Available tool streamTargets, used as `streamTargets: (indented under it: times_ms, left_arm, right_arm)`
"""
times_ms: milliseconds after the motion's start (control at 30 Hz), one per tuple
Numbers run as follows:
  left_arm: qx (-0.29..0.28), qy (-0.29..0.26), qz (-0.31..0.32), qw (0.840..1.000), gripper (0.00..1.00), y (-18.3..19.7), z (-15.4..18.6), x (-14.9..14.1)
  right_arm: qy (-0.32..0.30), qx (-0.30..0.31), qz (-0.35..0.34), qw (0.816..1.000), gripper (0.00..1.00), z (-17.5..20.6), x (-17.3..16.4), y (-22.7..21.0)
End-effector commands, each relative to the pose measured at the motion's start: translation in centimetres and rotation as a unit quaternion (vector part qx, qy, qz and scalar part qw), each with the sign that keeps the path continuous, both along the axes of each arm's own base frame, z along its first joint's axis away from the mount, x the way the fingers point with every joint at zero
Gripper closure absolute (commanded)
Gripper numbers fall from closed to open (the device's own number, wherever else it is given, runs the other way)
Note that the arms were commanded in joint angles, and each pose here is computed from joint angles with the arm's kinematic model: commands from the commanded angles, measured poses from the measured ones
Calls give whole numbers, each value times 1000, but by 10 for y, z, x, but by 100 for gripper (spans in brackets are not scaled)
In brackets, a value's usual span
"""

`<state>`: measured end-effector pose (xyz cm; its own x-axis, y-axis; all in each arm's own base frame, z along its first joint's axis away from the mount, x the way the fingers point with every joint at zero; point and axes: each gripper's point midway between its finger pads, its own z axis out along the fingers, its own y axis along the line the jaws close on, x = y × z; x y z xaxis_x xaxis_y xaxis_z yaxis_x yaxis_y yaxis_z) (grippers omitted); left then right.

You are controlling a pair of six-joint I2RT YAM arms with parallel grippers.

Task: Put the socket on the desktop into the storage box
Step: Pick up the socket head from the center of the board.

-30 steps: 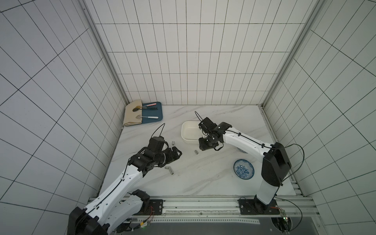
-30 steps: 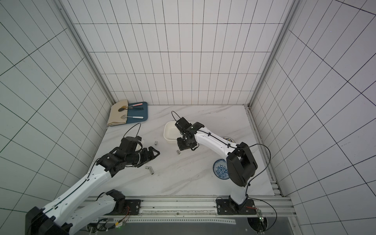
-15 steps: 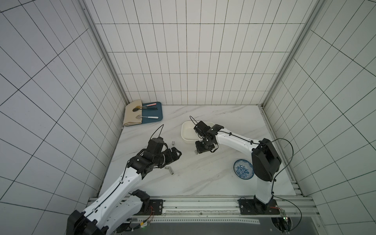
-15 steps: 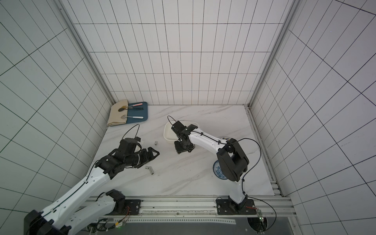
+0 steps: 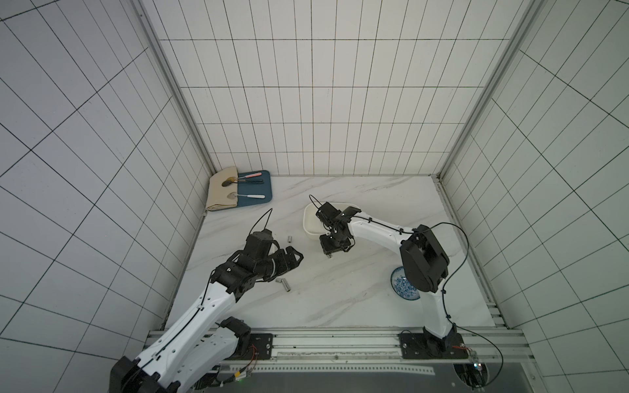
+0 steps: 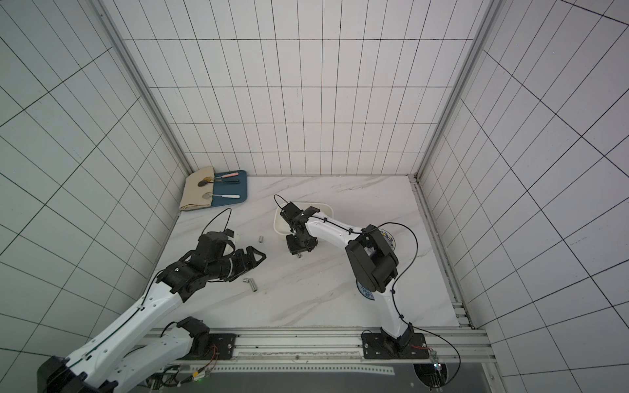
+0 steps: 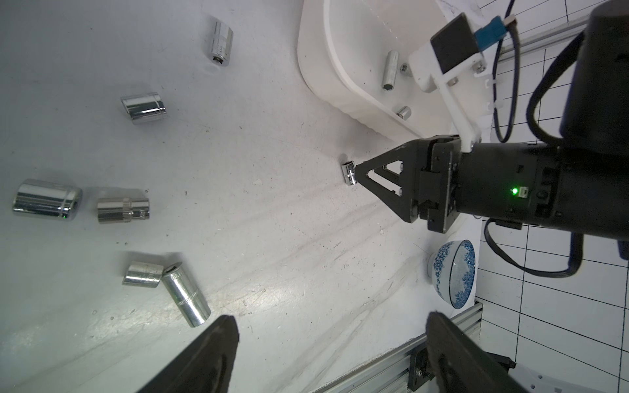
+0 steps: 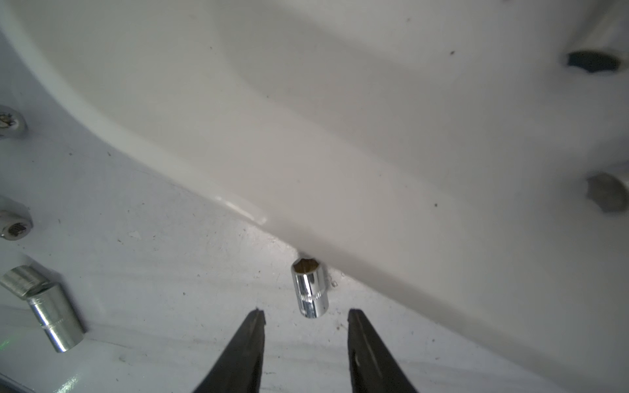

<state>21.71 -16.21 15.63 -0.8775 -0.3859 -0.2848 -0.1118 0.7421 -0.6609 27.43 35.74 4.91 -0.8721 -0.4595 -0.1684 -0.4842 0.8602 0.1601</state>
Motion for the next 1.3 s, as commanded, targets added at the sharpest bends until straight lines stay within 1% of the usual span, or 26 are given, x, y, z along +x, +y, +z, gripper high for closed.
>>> streamTargets:
  times_ms: [0, 500, 700, 800, 933, 1267]
  left_arm:
    - [5, -4, 7, 1000, 10, 5, -1, -1]
    - [5, 1, 10, 1000, 10, 8, -5, 0]
    - [5, 2, 12, 1000, 10, 9, -6, 0]
    - [5, 2, 14, 1000, 10, 11, -7, 0]
    - [4, 5, 16, 1000, 10, 11, -9, 0]
    - [1, -4, 19, 1000, 10, 11, -2, 4]
  right_arm:
    - [-1, -12, 8, 1000, 57, 0, 1, 3]
    - [23, -27, 9, 999, 64, -23, -2, 4]
    - [28, -32, 11, 999, 69, -29, -4, 4]
    - [30, -34, 12, 999, 75, -31, -6, 4]
    - [27, -30, 15, 999, 83, -25, -7, 4]
    - [-1, -3, 20, 1000, 83, 19, -9, 1]
